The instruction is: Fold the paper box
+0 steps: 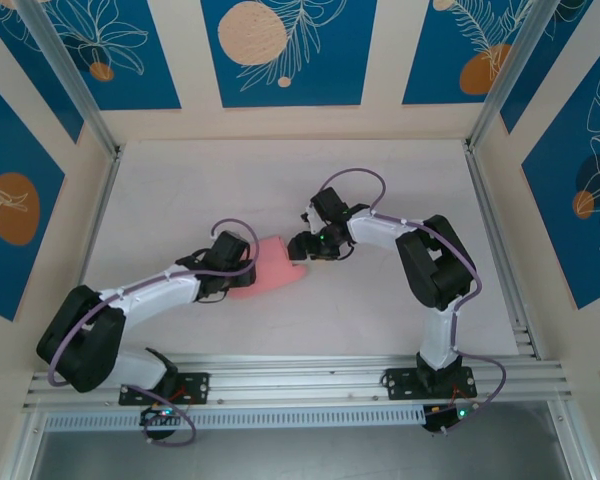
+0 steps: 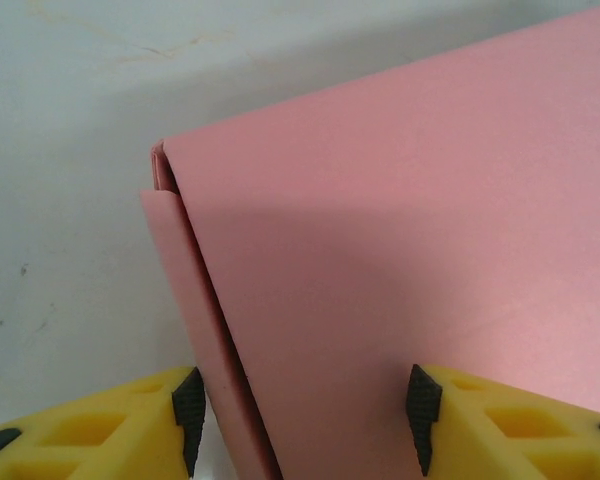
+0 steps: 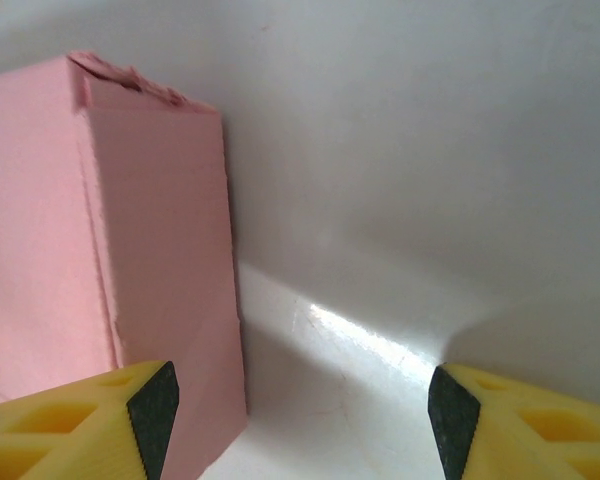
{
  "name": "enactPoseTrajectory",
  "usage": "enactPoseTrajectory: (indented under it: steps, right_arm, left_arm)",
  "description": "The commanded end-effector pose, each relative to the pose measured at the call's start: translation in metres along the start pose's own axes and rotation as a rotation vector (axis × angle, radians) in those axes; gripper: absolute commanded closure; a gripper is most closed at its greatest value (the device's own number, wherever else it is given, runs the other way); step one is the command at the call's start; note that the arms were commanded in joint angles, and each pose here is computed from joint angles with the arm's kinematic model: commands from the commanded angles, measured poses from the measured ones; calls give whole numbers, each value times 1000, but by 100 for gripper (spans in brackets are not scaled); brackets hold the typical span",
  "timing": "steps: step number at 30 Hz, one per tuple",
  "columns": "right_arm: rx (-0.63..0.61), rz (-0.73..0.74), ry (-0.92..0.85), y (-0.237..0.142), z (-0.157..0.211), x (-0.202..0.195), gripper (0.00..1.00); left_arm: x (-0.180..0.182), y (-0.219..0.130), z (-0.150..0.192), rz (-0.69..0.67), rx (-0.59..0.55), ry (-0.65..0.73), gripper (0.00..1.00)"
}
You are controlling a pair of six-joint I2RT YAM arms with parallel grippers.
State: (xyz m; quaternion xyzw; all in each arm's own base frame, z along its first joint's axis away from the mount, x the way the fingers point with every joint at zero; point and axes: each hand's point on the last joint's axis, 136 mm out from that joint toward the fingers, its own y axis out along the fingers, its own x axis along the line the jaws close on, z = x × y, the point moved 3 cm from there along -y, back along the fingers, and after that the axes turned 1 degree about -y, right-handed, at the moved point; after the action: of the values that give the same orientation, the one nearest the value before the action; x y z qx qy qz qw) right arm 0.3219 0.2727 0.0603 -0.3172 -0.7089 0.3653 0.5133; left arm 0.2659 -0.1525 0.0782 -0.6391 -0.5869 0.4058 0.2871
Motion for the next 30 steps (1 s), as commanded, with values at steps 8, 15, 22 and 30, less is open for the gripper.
enactPoseTrajectory:
  steps: [8, 15, 22, 30]
  right_arm:
    - [-55, -15, 2, -26, -6, 25, 27]
    - [-41, -116, 19, -15, -9, 38, 19]
    - [45, -148, 11, 21, 6, 41, 18]
    - [96, -79, 68, 37, 26, 22, 28]
  left_arm:
    - [24, 10, 27, -54, 90, -30, 48]
    - [22, 13, 30, -29, 90, -39, 48]
    - [19, 13, 28, -10, 90, -48, 48]
    - [17, -4, 16, 7, 49, -73, 33]
